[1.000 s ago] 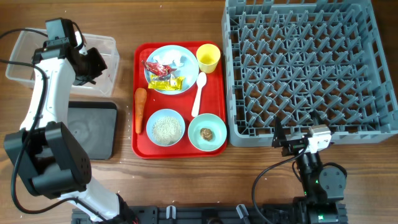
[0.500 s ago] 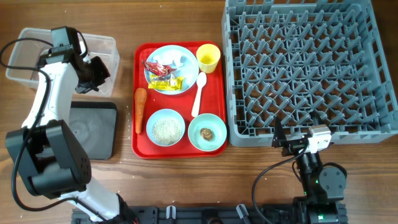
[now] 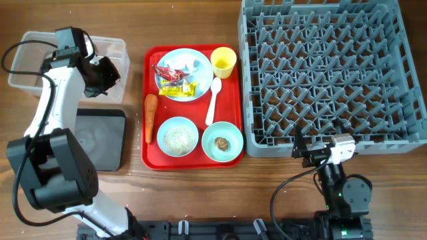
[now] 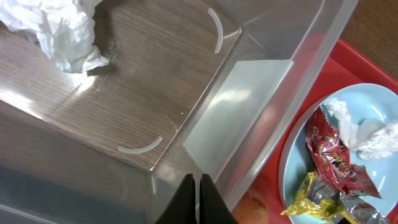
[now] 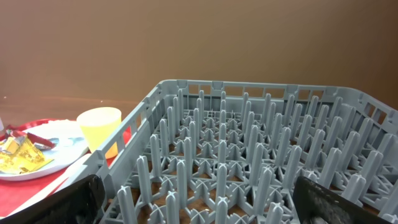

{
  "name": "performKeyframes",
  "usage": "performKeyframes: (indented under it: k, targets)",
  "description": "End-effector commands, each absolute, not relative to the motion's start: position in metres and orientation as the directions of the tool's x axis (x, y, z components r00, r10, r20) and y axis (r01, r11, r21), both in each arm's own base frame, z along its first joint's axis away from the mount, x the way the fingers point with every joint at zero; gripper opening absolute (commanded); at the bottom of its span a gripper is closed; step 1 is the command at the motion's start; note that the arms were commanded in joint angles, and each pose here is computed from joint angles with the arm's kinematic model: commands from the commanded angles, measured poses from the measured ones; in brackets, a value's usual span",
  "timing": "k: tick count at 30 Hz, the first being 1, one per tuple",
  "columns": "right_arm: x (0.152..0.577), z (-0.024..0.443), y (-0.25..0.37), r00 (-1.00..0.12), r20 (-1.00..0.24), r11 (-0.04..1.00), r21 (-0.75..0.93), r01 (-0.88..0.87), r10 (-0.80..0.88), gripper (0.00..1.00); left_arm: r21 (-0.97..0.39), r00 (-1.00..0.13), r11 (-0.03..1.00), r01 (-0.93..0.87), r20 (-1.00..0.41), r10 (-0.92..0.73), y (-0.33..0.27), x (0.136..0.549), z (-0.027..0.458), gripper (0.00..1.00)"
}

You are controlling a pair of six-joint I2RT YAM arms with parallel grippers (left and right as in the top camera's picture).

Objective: Sort waste into correct bins and load items into the dishwasher rack
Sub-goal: 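Return left gripper to the plate and grasp the second tissue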

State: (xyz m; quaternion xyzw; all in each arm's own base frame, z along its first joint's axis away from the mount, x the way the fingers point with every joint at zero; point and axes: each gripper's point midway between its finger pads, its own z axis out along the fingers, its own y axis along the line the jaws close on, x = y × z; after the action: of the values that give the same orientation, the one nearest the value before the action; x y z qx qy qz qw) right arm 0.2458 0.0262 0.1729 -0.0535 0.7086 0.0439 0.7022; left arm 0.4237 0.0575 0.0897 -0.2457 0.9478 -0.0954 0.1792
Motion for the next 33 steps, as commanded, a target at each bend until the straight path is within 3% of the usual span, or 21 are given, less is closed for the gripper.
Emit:
performKeyframes:
  k: [1,13,18,23,26,30,33]
  targets:
    - [0.246,0.174,0.026,-0.001,-1.000,0.990,-0.025,-0.137,-0.026,1.00,-0.341,-0.825,0.849,-0.404,-0.264,-0.499,0.041,0.427,0.087,0.04]
    - [0.246,0.174,0.026,-0.001,-1.000,0.990,-0.025,-0.137,-0.025,1.00,-0.404,-0.798,0.832,-0.379,-0.312,-0.516,0.037,0.445,0.097,0.04]
    - [0.246,0.174,0.026,-0.001,-1.000,0.990,-0.025,-0.137,-0.025,1.00,-0.405,-0.776,0.842,-0.356,-0.374,-0.508,0.041,0.457,0.125,0.04]
    - [0.246,0.174,0.026,-0.001,-1.000,0.990,-0.025,-0.137,-0.026,1.00,-0.328,-0.752,0.873,-0.360,-0.452,-0.480,0.049,0.459,0.173,0.04]
    - [0.246,0.174,0.026,-0.001,-1.000,0.990,-0.025,-0.137,-0.026,1.00,-0.301,-0.762,0.911,-0.284,-0.505,-0.404,0.022,0.459,0.201,0.04]
    - [0.246,0.174,0.026,-0.001,-1.000,0.990,-0.025,-0.137,-0.025,1.00,-0.161,-0.787,0.959,-0.233,-0.548,-0.283,-0.004,0.457,0.200,0.06]
    - [0.246,0.174,0.026,-0.001,-1.000,0.990,-0.025,-0.137,-0.025,1.00,-0.178,-0.792,0.974,-0.138,-0.570,-0.217,-0.042,0.462,0.204,0.10]
